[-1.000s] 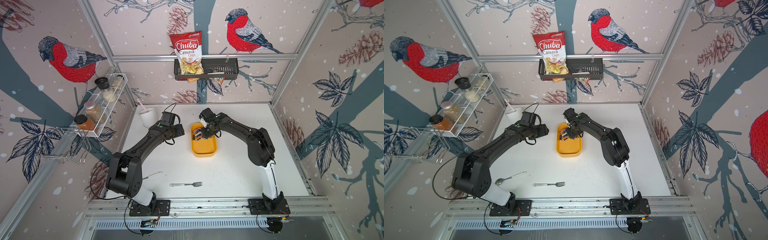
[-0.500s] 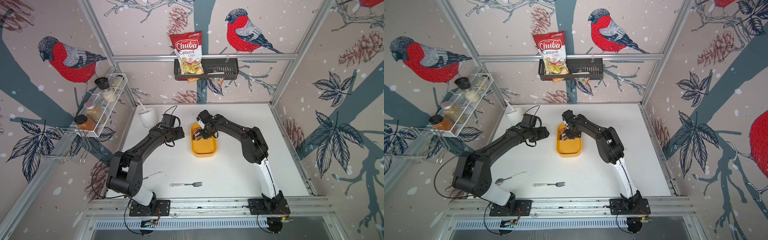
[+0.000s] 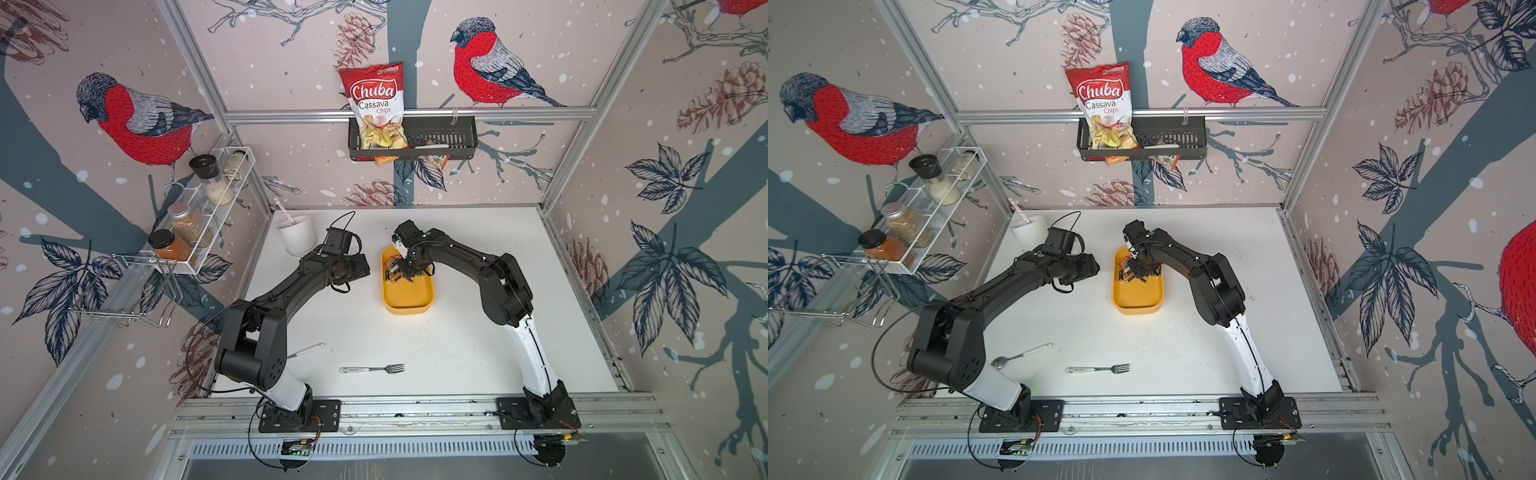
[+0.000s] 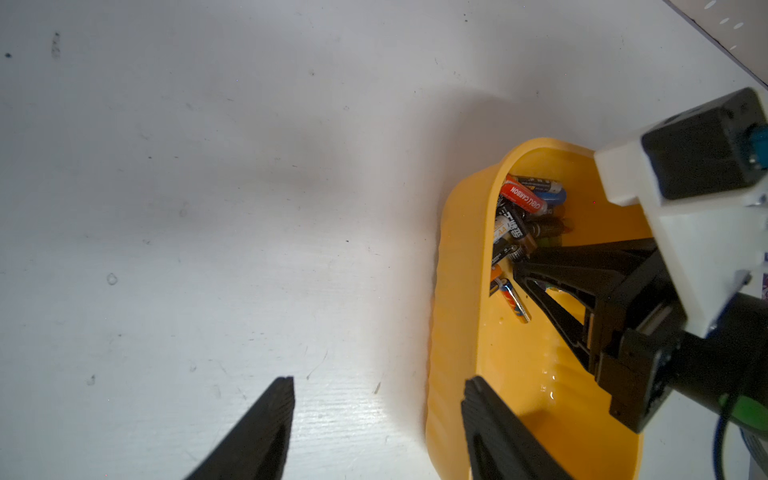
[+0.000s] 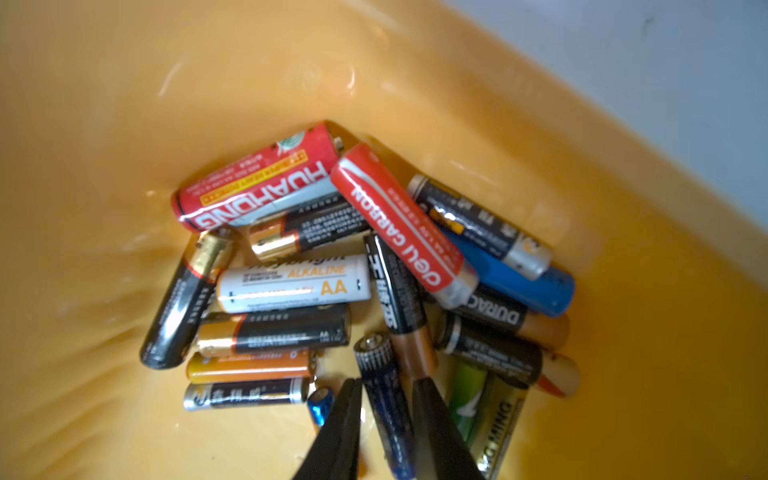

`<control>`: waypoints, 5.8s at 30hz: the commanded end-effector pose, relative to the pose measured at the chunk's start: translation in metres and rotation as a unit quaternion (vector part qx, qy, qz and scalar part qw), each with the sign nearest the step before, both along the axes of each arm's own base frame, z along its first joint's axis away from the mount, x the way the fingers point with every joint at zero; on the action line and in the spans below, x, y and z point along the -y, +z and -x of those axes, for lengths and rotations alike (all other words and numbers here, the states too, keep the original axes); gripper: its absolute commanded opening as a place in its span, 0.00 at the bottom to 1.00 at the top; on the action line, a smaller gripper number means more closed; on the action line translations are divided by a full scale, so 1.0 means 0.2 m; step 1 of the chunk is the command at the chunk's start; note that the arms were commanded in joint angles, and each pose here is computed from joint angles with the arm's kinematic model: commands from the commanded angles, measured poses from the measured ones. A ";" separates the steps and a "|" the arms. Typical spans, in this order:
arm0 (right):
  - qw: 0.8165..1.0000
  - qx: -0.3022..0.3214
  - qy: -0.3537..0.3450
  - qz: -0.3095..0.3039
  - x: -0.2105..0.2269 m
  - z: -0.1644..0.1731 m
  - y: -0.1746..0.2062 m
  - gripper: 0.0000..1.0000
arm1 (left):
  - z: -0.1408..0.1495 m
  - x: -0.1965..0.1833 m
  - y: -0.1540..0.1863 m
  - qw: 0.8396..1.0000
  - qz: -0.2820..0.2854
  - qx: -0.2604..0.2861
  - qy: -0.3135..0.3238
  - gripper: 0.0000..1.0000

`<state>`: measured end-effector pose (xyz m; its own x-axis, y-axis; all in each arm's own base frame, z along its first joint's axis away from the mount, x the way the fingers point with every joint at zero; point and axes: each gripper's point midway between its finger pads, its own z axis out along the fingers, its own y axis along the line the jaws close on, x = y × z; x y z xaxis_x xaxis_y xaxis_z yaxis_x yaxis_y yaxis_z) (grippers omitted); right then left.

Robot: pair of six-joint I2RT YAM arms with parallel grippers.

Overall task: Take the batteries out of the storage box
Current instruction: Pick up the battery from the storage box, then place the battery at the center of the board, then pick up the battery from the storage box.

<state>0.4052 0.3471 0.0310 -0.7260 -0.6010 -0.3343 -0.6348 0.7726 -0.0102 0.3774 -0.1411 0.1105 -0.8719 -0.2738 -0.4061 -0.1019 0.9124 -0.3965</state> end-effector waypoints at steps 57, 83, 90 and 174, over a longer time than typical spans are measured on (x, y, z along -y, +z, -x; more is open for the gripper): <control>0.968 -0.042 -0.246 -0.025 0.72 0.08 0.03 0.19 | -0.20 0.35 0.11 0.995 -0.043 0.026 -0.085 0.67; 0.970 -0.056 -0.238 0.006 0.73 0.12 -0.09 0.29 | -0.16 0.42 0.05 0.994 -0.049 0.011 -0.099 0.67; 0.970 -0.049 -0.238 0.004 0.73 0.11 -0.05 0.36 | -0.15 0.46 0.04 0.993 -0.051 0.007 -0.106 0.67; 0.966 -0.007 -0.255 -0.045 0.88 0.02 0.29 0.50 | -0.07 0.79 -0.43 0.967 -0.143 -0.115 -0.175 0.19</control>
<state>0.3993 0.1672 0.0864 -0.9309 -0.1242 -0.3434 -0.1560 0.9855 0.0666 0.3965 -0.3026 0.0258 -0.9672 0.1300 -0.2182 0.1637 0.9759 -0.1441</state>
